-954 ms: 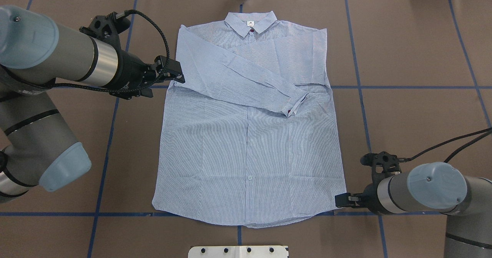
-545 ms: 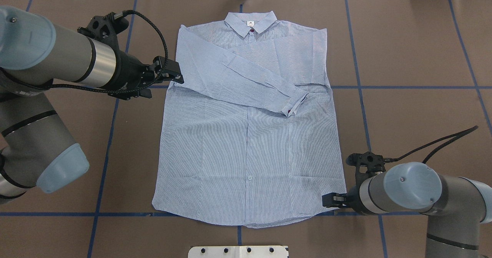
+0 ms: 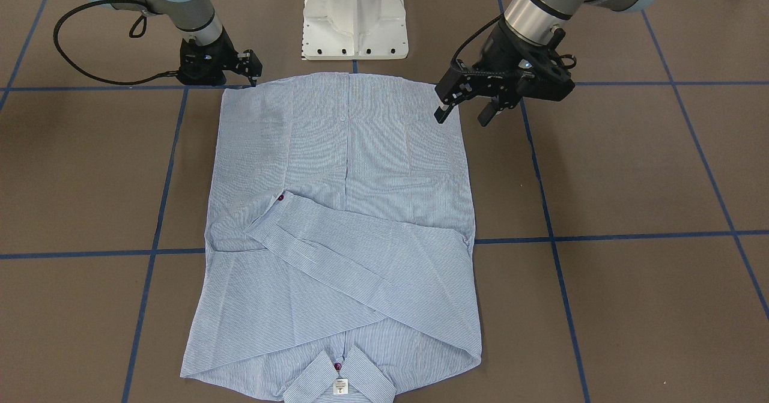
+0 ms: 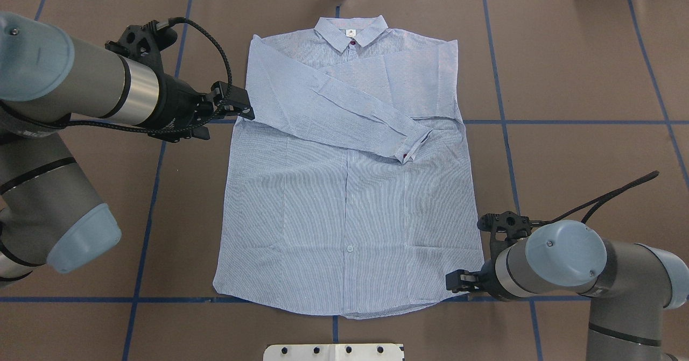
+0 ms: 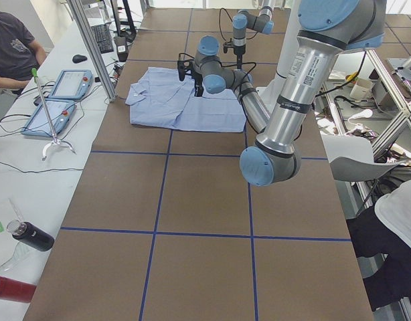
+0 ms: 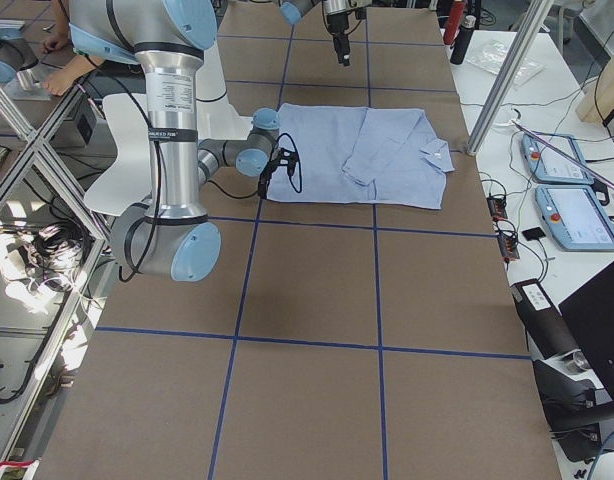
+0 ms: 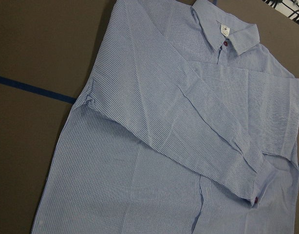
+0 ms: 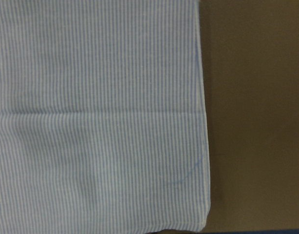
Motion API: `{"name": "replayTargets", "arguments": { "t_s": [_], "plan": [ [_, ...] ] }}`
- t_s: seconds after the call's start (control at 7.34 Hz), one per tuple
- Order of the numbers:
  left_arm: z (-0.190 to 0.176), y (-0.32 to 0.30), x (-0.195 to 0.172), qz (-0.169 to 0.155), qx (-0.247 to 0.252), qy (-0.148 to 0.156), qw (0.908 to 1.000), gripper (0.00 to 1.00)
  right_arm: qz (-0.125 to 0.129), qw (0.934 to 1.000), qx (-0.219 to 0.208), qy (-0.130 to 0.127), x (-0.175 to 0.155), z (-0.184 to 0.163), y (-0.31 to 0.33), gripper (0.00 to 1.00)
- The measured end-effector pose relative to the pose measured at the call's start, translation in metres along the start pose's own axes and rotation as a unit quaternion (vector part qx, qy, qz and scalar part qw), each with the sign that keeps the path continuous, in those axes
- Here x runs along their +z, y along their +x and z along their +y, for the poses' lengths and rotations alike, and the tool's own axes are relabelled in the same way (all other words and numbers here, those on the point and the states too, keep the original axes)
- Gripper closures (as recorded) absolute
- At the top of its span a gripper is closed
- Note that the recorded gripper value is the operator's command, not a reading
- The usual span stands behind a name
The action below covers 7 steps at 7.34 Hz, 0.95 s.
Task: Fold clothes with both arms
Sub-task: 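Lower the right gripper to the nearest hem corner while the left gripper holds still, then move the left gripper down to the other hem corner nearest the robot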
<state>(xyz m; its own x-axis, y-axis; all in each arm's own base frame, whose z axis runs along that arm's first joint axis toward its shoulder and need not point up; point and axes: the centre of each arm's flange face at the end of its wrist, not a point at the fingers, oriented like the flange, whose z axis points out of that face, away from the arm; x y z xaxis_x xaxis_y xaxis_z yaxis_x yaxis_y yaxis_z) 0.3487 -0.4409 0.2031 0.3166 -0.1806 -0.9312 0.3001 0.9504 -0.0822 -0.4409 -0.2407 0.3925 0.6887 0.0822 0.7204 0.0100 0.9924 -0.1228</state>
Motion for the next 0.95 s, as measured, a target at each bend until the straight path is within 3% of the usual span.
{"name": "replayTargets", "arguments": {
  "t_s": [0.27, 0.95],
  "plan": [
    [0.0015, 0.0008, -0.0027, 0.002, 0.001, 0.000, 1.0000, 0.01, 0.006, 1.0000, 0.002, -0.003, 0.0057, -0.0009, 0.0044, 0.17],
    [0.0017, 0.0008, -0.0042, 0.002, 0.001, 0.000, 1.0000, 0.01, 0.015, 0.9998, 0.006, -0.012, 0.0122, -0.0038, 0.0102, 0.28]
  ]
}}
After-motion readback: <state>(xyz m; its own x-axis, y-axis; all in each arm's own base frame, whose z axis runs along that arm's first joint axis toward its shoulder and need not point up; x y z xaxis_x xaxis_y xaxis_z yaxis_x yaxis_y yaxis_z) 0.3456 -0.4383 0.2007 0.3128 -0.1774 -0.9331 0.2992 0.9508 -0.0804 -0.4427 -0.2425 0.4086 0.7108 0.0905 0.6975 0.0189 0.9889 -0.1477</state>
